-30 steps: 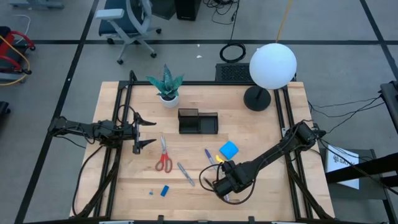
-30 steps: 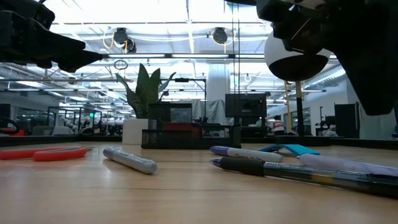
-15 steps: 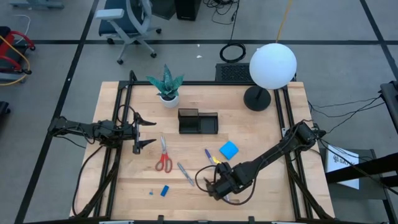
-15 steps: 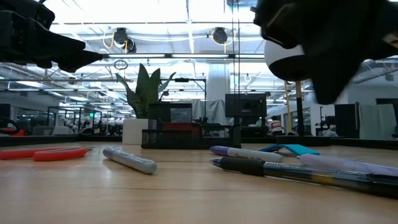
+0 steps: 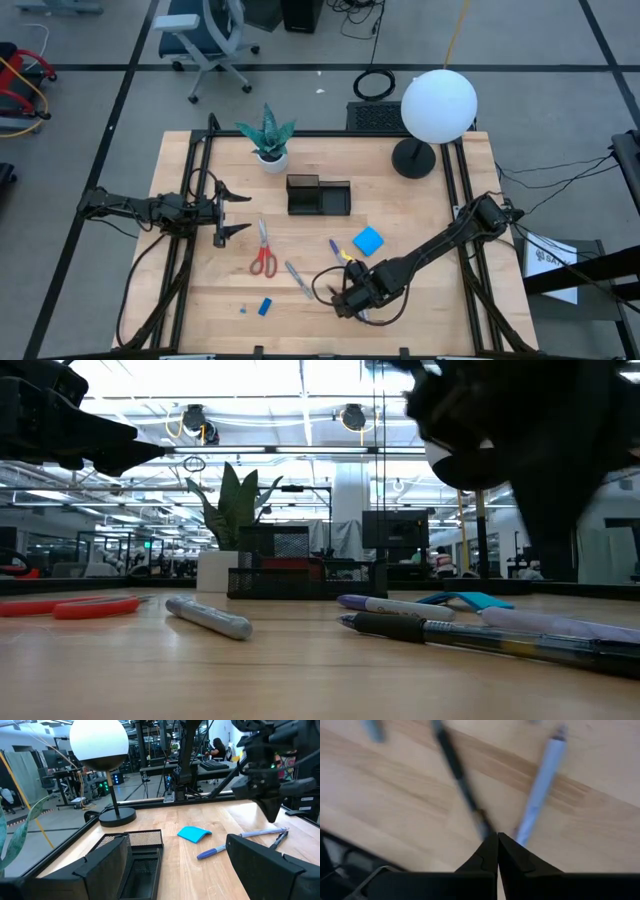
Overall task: Pick and place office supplies into organizer
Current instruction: Put the purple pen into the black desk organizer
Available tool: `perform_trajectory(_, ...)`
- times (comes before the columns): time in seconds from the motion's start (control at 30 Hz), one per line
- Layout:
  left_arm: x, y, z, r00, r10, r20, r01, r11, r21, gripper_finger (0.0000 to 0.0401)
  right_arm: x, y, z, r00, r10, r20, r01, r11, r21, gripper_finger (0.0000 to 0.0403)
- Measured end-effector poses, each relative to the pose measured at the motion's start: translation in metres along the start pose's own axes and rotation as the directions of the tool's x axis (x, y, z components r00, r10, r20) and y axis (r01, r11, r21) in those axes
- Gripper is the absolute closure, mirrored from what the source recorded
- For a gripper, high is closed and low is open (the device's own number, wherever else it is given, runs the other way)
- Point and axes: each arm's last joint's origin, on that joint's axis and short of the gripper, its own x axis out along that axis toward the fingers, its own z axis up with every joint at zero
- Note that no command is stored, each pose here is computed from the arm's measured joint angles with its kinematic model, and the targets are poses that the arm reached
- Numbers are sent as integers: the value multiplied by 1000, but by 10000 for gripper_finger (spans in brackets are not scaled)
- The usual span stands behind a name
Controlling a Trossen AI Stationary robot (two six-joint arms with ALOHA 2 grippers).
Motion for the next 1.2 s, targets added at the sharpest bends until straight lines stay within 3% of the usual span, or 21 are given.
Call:
perform_trajectory(0.17, 0, 0, 0, 1000, 0, 0, 0, 1000, 0, 54, 12, -13, 3, 997, -58, -45, 59, 998, 26, 363)
perform_trajectory(0.43, 0, 0, 0, 1000, 0, 0, 0, 1000, 0, 54, 21, -18, 10, 998, -53, -40, 54, 998, 38, 269)
perform_trajectory(0.6, 0, 0, 0, 1000, 0, 0, 0, 1000, 0, 54, 21, -18, 11, 998, -54, -31, 55, 998, 41, 232)
perform_trajectory(0.93, 0, 0, 0, 1000, 0, 0, 0, 1000, 0, 54, 28, -22, 15, 992, -101, 72, 100, 995, 21, 232)
perform_trajectory(1.2, 0, 0, 0, 1000, 0, 1, 0, 1000, 0, 54, 44, -25, 24, 983, -184, 26, 184, 983, 12, 233)
